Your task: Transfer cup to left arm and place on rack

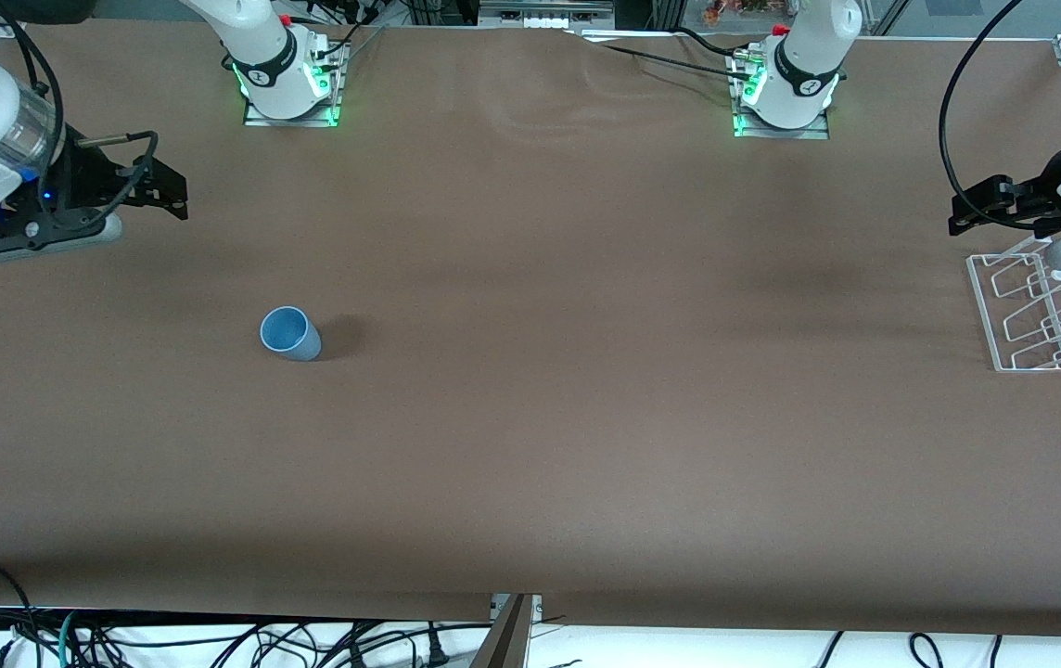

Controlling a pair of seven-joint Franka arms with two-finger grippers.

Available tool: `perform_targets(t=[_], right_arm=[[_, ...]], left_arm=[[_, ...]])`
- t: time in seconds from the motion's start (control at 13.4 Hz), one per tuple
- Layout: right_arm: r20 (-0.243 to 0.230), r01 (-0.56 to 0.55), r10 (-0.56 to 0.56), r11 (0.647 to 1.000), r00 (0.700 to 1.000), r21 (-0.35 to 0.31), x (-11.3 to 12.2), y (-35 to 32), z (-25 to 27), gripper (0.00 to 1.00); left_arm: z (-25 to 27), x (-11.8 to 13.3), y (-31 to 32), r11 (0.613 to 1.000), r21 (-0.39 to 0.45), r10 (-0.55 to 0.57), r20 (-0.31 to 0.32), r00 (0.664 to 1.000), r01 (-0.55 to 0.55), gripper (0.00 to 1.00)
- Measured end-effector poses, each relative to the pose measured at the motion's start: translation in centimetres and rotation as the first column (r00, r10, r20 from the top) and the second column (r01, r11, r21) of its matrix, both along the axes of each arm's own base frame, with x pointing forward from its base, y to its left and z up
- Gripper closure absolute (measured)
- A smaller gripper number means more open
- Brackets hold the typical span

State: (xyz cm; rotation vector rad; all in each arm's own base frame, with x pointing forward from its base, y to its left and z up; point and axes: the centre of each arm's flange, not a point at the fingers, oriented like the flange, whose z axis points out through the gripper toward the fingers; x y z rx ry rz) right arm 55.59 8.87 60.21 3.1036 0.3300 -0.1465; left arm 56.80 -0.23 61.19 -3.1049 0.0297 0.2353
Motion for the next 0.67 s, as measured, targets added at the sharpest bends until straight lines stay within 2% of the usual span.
perform_targets(t=[0.67], right_arm=[[-0.006, 0.008, -0.008, 1.000, 1.000, -0.006, 0.18, -0.48, -0.14, 0.00]], left_arm=[[0.00, 0.00, 0.00, 1.000, 0.000, 0.000, 0.000, 1.000, 0.000, 0.00]])
